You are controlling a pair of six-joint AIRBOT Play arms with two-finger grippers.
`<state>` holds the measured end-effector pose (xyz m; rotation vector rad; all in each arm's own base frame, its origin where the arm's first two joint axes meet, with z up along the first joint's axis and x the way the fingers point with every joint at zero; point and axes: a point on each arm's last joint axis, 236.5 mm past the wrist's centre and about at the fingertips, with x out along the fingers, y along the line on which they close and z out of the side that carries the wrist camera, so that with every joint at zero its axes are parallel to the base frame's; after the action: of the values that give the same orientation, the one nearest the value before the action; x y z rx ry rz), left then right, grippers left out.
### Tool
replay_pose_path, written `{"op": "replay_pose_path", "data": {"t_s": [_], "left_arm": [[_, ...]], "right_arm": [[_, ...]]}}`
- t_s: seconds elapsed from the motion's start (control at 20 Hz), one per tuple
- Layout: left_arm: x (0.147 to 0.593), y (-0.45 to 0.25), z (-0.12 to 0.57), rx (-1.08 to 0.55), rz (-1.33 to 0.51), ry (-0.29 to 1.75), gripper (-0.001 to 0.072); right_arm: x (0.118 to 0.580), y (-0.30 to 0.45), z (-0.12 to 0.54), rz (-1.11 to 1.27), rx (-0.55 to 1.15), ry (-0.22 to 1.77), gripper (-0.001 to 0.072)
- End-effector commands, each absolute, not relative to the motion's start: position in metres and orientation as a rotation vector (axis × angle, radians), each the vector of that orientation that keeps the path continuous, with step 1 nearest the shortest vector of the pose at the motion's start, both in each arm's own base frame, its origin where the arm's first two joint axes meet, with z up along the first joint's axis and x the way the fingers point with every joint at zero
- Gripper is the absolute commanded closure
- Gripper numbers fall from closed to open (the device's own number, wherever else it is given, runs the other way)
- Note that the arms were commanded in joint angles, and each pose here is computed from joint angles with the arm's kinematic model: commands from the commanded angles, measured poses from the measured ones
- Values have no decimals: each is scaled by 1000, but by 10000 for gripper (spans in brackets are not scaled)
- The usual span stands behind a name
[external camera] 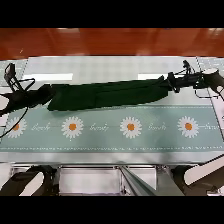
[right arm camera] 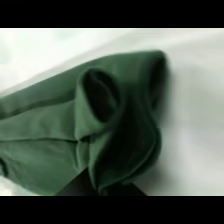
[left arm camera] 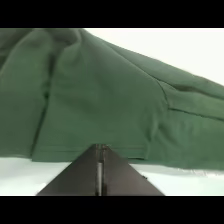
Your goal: Fold the shirts.
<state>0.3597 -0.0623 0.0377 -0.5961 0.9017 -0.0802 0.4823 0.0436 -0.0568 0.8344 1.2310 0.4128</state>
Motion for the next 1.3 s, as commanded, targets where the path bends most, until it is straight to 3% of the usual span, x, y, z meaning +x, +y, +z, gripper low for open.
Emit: {"op": "replay_pose_path", "data": {"t_s": [0.0,0.2,0.45,0.65,0.8,1.0,1.25], "left_arm": [[375,-91,48,-563,-170,838,684],[398,-172,26,-486,-317,930,685],[411,-337,-1,-359,-593,1075,685],[364,-469,-24,-273,-816,1198,685],[319,-536,-34,-322,-945,1285,685],[289,-566,-39,-366,-1002,1334,684],[375,-495,3,-427,-906,1265,684]], "right_arm": [[474,41,-5,432,704,1175,687],[447,29,59,391,538,1127,687],[396,26,130,347,405,1072,687],[366,45,172,380,404,965,687],[353,49,184,382,389,930,687],[352,53,188,396,399,920,687],[354,64,194,440,424,902,687]]}}
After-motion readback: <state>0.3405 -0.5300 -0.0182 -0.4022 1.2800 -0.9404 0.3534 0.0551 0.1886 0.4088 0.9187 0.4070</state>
